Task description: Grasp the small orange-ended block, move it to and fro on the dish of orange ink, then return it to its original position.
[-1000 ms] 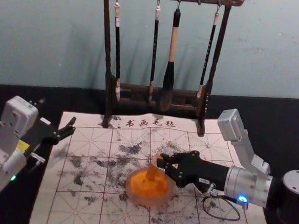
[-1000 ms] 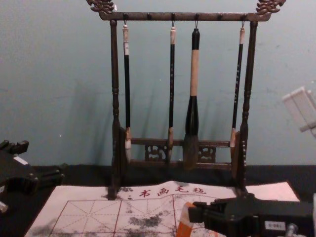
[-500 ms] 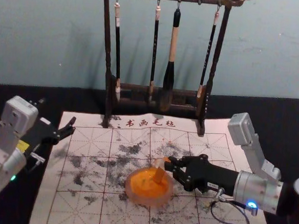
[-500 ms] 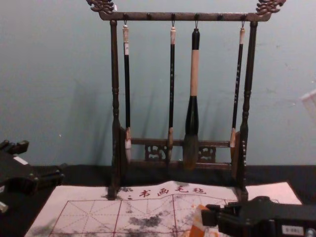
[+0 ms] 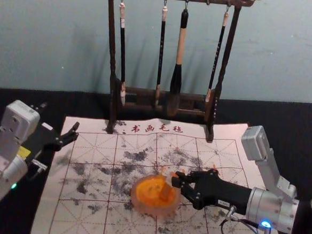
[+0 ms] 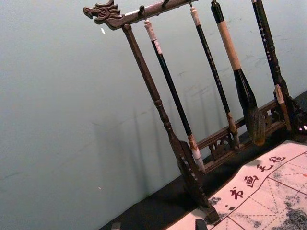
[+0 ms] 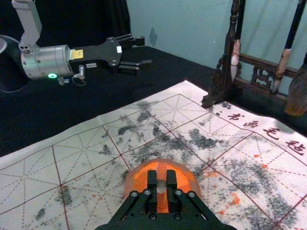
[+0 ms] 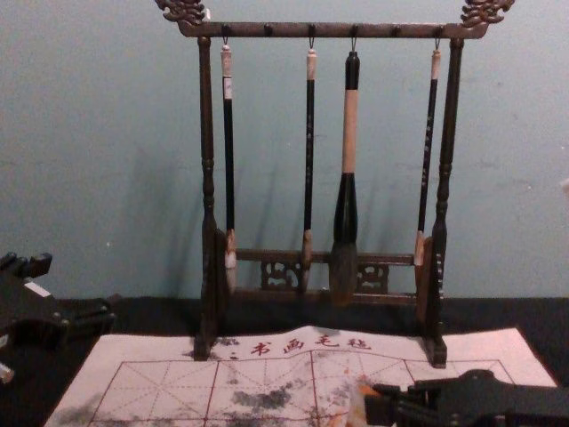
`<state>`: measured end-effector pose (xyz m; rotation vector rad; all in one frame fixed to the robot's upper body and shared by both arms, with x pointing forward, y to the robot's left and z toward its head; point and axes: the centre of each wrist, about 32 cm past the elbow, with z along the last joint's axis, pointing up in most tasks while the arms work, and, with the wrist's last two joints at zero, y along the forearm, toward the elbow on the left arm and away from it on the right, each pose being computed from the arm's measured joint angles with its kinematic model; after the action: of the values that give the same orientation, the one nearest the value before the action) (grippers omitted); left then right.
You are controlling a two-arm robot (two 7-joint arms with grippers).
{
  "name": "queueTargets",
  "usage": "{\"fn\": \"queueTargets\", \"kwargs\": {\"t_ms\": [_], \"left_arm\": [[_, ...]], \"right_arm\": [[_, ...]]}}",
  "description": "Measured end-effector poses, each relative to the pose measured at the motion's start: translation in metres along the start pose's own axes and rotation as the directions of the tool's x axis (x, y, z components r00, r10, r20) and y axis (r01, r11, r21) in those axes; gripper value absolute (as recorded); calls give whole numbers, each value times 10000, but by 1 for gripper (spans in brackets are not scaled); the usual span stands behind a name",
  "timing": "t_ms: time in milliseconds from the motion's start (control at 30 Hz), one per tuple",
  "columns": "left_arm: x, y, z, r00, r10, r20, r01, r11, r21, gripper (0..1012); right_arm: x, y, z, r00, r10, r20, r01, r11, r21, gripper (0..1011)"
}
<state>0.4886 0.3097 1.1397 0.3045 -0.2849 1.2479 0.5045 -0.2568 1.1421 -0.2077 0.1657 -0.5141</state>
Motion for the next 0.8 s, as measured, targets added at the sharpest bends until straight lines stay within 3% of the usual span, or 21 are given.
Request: {"fn": "queueTargets", "kwargs": {"t_ms": [300,800], "left_arm": [[0,0,0,10000,1,1,-1,10000,-1,1001],[0,0,0,10000,1,1,-1,10000,0,1001]], "right_arm": [[-32,79,-10,9995,323,-47,-323,9995,25,83],[62,264,0,9986,535,45,-535,9986,-24,83]]}}
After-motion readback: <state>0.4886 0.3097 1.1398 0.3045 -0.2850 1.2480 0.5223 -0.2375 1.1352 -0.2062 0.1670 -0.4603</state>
